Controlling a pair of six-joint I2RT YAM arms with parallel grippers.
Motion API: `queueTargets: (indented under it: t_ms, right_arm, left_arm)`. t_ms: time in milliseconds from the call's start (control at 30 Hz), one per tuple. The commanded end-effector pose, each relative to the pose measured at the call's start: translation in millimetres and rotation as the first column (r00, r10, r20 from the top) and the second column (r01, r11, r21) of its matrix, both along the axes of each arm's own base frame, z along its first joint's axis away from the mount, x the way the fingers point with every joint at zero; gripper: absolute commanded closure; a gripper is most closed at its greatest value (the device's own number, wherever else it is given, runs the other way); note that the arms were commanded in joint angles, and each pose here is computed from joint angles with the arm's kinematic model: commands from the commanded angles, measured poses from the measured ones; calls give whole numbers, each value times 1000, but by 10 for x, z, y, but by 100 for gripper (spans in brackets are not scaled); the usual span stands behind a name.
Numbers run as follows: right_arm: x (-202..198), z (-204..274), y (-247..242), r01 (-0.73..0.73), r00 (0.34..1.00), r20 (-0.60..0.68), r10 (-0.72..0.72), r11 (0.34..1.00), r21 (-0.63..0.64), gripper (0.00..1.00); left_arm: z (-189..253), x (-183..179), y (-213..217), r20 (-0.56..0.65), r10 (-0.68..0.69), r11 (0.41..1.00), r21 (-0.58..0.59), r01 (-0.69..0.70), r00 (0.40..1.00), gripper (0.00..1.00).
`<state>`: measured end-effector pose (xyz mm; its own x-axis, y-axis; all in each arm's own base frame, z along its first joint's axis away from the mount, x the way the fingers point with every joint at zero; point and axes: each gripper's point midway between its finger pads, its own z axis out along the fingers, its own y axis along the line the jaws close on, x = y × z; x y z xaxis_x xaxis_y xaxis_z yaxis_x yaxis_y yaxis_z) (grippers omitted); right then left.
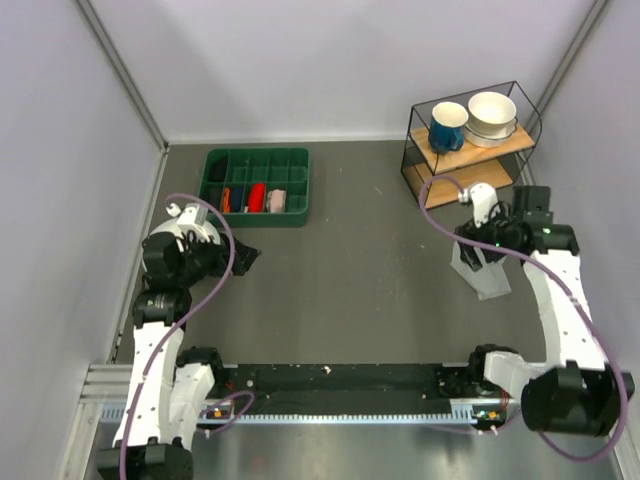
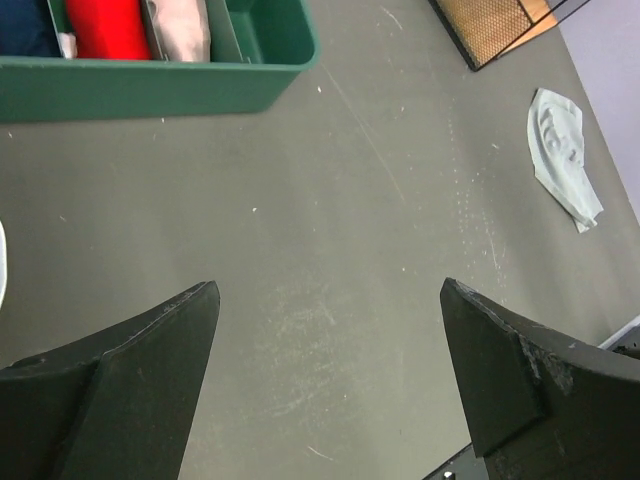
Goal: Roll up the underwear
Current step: Pick up the underwear from the corner of the board.
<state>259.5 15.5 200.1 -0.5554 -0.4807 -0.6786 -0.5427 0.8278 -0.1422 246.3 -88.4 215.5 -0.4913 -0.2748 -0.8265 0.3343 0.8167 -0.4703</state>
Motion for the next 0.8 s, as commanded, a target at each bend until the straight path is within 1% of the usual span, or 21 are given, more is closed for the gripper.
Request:
queueTargets:
  t_ms: [0, 33, 67, 100, 133, 200, 267, 367, 567, 733, 767]
  right_arm:
    - [-26, -522, -345, 18, 991, -129, -41, 984, -174, 28]
    - [21, -656, -351, 16, 985, -169, -45, 985, -170, 29]
    - [131, -689, -365, 27, 987, -151, -53, 985, -170, 32]
    - [183, -752, -352, 39, 983, -171, -66, 987, -157, 39]
    - [237, -886, -315, 28, 974, -216, -60, 988, -149, 42]
    - [315, -999, -268, 21, 965, -254, -58, 989, -145, 47]
    - [314, -1190, -211, -4, 948, -315, -43, 989, -149, 49]
    - [264, -1382, -228, -12, 930, -364, -51, 985, -170, 50]
    - [205, -1636, -316, -25, 907, -414, -71, 975, -223, 53]
    - [149, -1789, -228, -45, 887, -459, -54, 978, -203, 65]
    - [119, -1804, -146, -74, 885, -465, -29, 977, -201, 68]
  left_arm:
    - [222, 106, -24, 117, -31, 999, 13, 29, 993, 3]
    - [212, 117, -25, 112, -32, 999, 11, 31, 993, 3]
    - [193, 118, -32, 105, -35, 999, 6, 34, 994, 3]
    - [209, 120, -39, 112, -39, 999, 4, 38, 993, 3]
    - [190, 119, -39, 105, -38, 999, 2, 38, 994, 2]
    - [185, 122, -39, 105, -37, 999, 3, 37, 994, 2]
    - [176, 123, -24, 104, -29, 1000, 6, 28, 994, 2]
    - [164, 130, -12, 101, -23, 1000, 11, 22, 995, 1]
    - [153, 138, -34, 89, -33, 999, 1, 33, 995, 1]
    - [145, 142, -21, 88, -27, 1000, 4, 26, 996, 1]
    - [138, 141, -21, 86, -26, 1000, 2, 26, 996, 1]
